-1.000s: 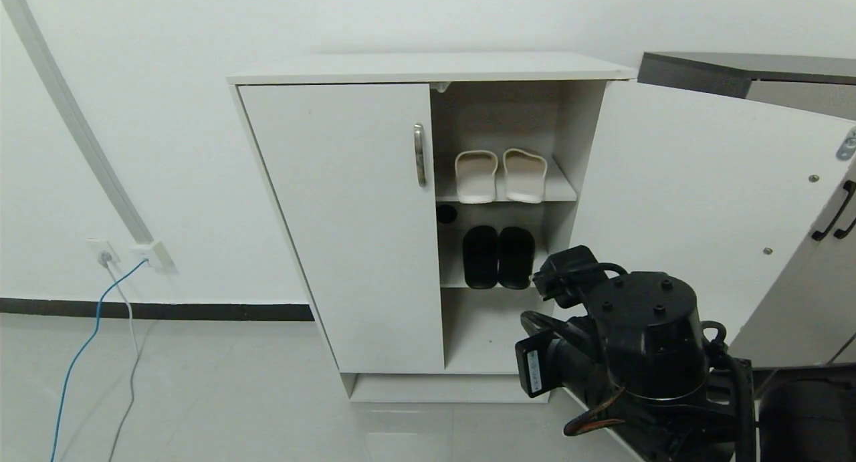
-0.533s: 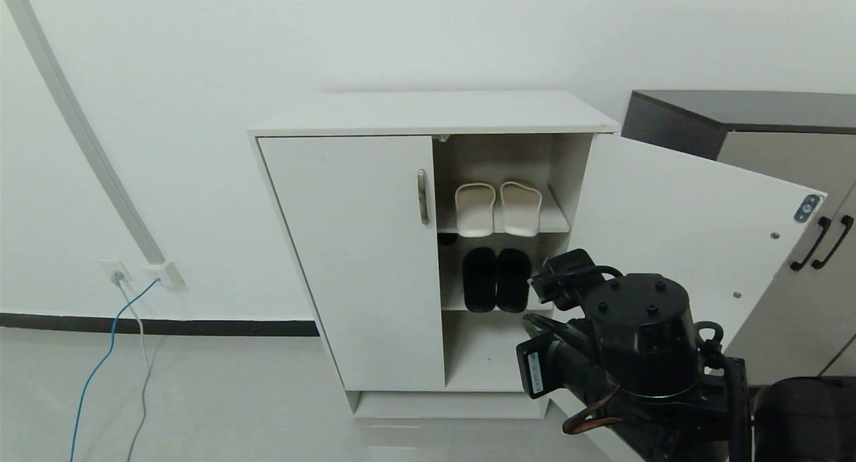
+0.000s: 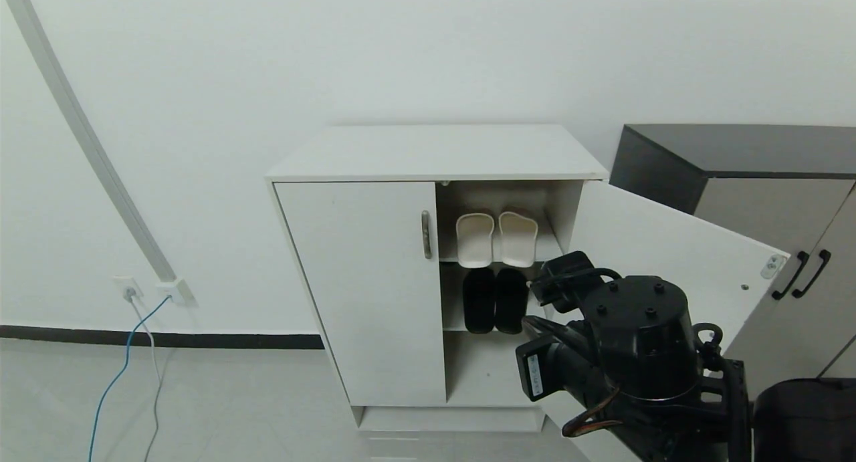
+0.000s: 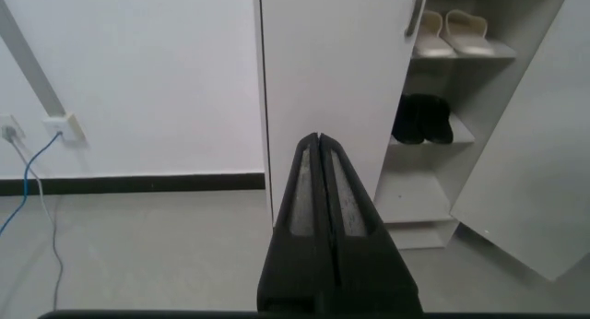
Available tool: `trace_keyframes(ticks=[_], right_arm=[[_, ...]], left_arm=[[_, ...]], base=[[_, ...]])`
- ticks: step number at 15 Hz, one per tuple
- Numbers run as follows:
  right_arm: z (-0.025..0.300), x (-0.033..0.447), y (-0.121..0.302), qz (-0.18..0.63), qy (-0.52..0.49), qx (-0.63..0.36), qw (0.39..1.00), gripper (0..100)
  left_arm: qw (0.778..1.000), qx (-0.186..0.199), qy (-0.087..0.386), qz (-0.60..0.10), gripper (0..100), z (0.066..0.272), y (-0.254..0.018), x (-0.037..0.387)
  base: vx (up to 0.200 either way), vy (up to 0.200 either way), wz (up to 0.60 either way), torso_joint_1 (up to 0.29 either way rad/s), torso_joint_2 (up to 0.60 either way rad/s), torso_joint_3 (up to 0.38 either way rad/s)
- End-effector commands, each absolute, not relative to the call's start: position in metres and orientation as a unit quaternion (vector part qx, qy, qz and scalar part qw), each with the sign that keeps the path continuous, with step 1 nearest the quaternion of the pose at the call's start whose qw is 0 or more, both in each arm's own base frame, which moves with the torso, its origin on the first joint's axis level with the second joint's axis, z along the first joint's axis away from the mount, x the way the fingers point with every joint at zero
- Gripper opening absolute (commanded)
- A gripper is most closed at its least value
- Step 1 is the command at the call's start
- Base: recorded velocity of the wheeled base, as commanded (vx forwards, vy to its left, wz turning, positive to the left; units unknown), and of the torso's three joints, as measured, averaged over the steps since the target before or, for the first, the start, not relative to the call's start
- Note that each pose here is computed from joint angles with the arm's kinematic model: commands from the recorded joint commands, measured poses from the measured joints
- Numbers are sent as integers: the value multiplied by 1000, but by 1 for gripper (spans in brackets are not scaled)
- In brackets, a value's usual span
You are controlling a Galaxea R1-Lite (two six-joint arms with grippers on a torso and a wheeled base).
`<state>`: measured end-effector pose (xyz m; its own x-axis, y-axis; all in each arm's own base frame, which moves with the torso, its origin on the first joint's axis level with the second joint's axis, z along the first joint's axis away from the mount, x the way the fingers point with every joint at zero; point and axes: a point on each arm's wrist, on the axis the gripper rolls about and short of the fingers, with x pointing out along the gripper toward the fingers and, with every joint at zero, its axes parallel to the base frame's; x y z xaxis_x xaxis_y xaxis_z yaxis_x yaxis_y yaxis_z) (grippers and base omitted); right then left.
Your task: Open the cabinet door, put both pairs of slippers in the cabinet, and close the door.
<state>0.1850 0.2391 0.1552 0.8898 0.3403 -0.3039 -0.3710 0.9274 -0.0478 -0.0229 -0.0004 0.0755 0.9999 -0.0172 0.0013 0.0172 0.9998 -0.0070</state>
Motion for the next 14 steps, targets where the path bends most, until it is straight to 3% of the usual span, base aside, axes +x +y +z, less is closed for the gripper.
trace_keyframes(ticks=[1, 14], right_arm=[[154, 185, 239, 184, 147, -53, 970, 0], [151, 184, 238, 184, 152, -58, 969, 0]], left_arm=[[1000, -4, 0, -8, 0, 75, 0, -23], [1000, -4, 0, -8, 0, 75, 0, -23]], base=[[0, 0, 0, 163, -491, -320], [0, 0, 0, 218, -539, -323]])
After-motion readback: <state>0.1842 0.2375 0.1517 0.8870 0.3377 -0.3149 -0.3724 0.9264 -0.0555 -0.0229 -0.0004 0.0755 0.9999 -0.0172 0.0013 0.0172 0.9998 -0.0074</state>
